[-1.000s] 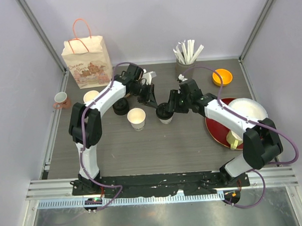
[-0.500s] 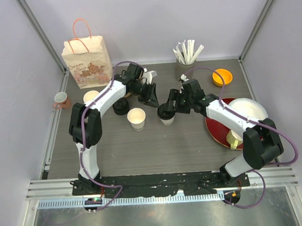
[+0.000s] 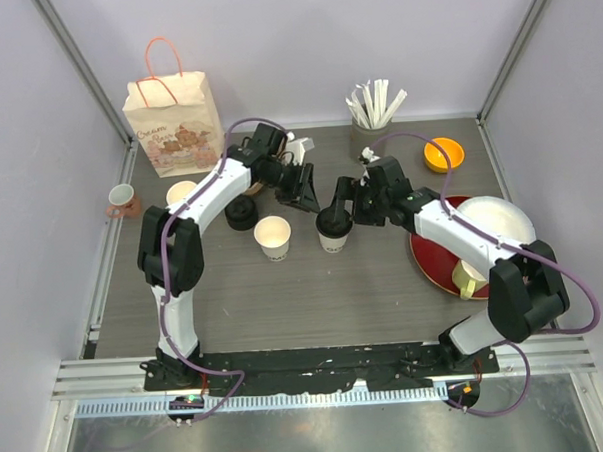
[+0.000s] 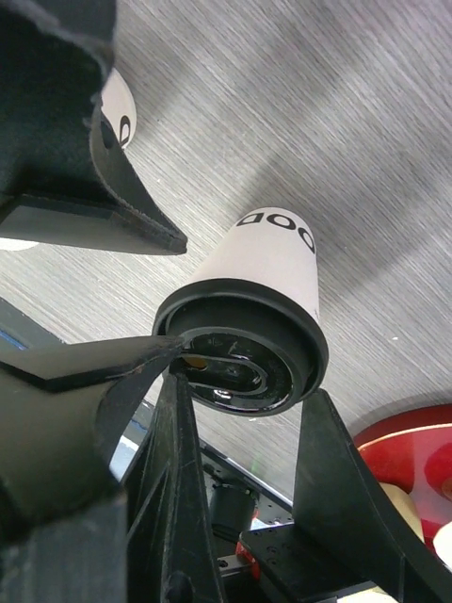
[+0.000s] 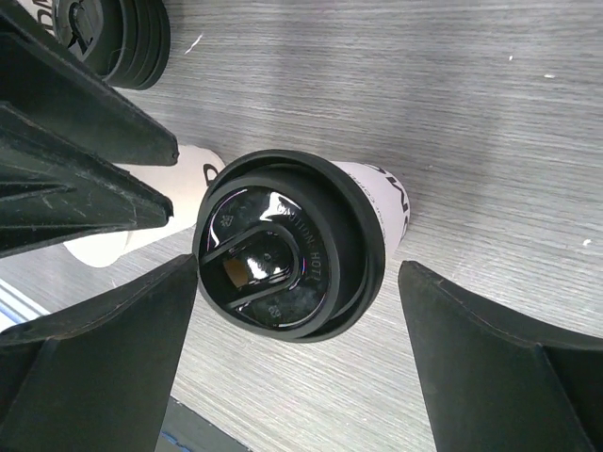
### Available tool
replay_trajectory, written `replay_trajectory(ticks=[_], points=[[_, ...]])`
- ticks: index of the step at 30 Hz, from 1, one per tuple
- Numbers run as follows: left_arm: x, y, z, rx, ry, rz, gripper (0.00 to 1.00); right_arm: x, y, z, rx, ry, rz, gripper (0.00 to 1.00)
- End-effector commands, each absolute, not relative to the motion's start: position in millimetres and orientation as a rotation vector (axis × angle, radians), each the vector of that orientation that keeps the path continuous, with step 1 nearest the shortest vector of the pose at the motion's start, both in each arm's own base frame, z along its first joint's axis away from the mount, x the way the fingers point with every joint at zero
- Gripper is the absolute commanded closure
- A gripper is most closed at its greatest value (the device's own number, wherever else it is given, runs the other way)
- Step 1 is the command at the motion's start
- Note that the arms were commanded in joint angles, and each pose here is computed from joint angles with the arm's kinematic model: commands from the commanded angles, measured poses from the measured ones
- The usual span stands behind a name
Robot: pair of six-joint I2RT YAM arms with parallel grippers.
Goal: Pack the takeout coffee
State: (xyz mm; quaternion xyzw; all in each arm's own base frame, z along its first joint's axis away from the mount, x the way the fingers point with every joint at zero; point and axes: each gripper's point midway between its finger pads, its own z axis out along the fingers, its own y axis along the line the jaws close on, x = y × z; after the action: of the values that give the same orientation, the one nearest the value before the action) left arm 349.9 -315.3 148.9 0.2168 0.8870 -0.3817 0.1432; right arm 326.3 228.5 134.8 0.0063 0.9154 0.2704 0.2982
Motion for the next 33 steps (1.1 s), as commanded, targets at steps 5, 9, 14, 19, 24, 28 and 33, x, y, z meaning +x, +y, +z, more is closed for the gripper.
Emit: replay_trajectory(ticks=[5, 9, 14, 19, 24, 28, 33], points=[[351, -310, 183, 0.599, 2.504, -1.171, 0.5, 337, 223, 209, -0.292, 2.138, 0.627, 0.05], [335, -311, 167, 0.451, 2.58, -1.262, 0.5, 332, 243, 204, -0.558, 2.069, 0.573, 0.05], [335, -314, 161, 0.336, 2.591, -1.301, 0.52, 336, 246, 190, -0.693, 2.057, 0.471, 0.05], [337, -315, 155, 0.304, 2.614, -1.291, 0.53, 342, 250, 182, -0.7, 2.058, 0.462, 0.05], [334, -316, 147, 0.263, 2.636, -1.319, 0.55, 339, 245, 167, -0.694, 2.09, 0.437, 0.06], [338, -316, 143, 0.258, 2.636, -1.31, 0.58, 340, 244, 160, -0.677, 2.094, 0.431, 0.09], [341, -319, 133, 0.233, 2.653, -1.299, 0.64, 334, 249, 147, -0.68, 2.062, 0.463, 0.12]])
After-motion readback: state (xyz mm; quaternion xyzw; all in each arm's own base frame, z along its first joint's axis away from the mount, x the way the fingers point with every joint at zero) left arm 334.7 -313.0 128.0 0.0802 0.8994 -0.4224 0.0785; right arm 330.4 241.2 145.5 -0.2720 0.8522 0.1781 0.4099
